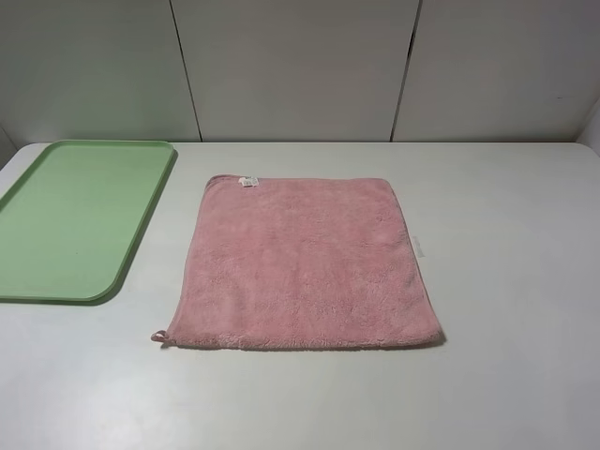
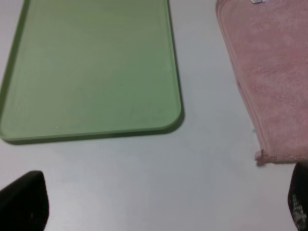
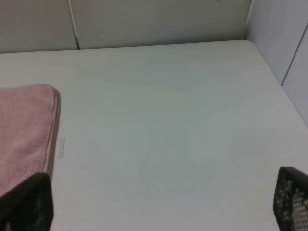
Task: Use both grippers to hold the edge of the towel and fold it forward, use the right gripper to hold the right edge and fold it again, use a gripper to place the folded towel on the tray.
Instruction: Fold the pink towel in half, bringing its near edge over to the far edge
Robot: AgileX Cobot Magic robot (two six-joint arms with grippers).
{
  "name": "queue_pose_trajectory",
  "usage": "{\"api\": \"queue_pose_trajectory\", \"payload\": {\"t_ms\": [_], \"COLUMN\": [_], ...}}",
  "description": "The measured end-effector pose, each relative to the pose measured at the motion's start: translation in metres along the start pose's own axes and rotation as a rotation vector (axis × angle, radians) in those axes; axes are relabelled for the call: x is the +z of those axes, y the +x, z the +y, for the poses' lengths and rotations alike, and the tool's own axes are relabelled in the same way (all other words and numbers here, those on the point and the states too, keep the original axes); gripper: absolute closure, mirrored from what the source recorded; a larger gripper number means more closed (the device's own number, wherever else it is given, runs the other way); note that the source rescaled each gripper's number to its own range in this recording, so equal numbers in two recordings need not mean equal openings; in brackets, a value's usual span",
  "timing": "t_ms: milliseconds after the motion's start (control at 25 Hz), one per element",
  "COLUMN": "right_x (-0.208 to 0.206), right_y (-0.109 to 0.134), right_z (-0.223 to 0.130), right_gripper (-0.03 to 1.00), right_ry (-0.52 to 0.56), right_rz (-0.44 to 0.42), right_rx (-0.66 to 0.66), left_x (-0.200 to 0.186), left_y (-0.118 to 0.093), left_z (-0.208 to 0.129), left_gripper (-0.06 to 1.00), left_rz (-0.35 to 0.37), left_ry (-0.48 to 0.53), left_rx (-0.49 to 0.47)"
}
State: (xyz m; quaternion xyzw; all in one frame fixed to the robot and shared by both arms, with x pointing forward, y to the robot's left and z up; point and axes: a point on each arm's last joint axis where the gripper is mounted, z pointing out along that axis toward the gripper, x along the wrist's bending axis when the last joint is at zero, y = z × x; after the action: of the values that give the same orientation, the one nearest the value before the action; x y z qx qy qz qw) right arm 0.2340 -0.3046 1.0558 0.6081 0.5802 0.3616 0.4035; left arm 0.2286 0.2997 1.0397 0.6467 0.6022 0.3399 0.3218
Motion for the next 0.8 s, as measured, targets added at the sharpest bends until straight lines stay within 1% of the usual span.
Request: {"api": "queue_pose_trajectory", "payload": {"t_ms": [800], "right_x": [0.0000], "right_y": [0.0000], "right_z": [0.0000], "right_gripper": [-0.03], "right_ry": [0.000], "right_rz": [0.000], "right_rx": [0.000], "left_x": [0.0000], "left_y": [0.0000], "left_z": [0.0000], "left_gripper": [-0.05], "left_rz": [0.000], "left_ry": [0.000], "left_rx": [0.000]}}
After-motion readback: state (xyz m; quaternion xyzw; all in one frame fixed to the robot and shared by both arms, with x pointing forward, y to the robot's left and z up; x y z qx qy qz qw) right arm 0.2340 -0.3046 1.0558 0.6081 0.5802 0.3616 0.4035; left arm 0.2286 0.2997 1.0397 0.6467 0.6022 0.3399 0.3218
